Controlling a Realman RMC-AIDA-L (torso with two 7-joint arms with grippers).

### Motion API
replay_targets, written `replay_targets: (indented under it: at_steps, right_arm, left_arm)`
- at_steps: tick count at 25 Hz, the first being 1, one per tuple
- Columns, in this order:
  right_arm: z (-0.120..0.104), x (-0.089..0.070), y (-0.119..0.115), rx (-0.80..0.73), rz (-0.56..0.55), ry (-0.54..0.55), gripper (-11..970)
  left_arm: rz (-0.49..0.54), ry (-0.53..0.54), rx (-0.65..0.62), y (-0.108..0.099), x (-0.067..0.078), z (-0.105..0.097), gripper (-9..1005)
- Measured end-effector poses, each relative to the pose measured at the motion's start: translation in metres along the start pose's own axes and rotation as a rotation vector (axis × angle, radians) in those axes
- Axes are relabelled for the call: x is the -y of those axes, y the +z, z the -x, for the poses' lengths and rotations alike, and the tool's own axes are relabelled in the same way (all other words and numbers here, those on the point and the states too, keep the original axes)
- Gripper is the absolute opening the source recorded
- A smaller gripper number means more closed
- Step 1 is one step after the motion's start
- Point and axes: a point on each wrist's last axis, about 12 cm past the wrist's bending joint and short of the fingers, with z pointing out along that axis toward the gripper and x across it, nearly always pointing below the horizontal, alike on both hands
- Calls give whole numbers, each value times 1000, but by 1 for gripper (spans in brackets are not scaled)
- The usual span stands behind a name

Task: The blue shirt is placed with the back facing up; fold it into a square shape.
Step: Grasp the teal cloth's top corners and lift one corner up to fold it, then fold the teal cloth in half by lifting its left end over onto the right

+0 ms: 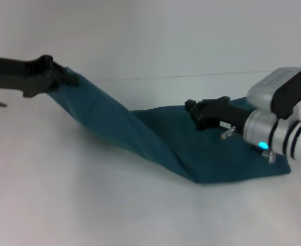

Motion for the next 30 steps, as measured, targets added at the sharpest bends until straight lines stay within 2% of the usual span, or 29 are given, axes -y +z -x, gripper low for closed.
replay_targets:
  at_steps: [5,11,14,23,27,30]
  right_arm:
    - [-3,-13,18,4,-3,-51,-1]
    - [0,-30,37,-43,30,-118,-1]
    - [4,-44,48,-77,78,-147,0]
    - [8,-71,60,-137,224,-214,0]
    - [13,-76,63,-133,243,-202,0]
    - [14,-72,63,-102,201,-135,-1]
  left_arm:
    - [-15,33,9,1,14,12,52]
    - [-28,48,16,-2,19,17,52]
    - [-35,54,12,-5,20,18,52]
    - [-45,79,20,-17,24,23,53]
    - [-43,84,20,-18,23,23,53]
    - [-43,86,19,-18,22,22,53]
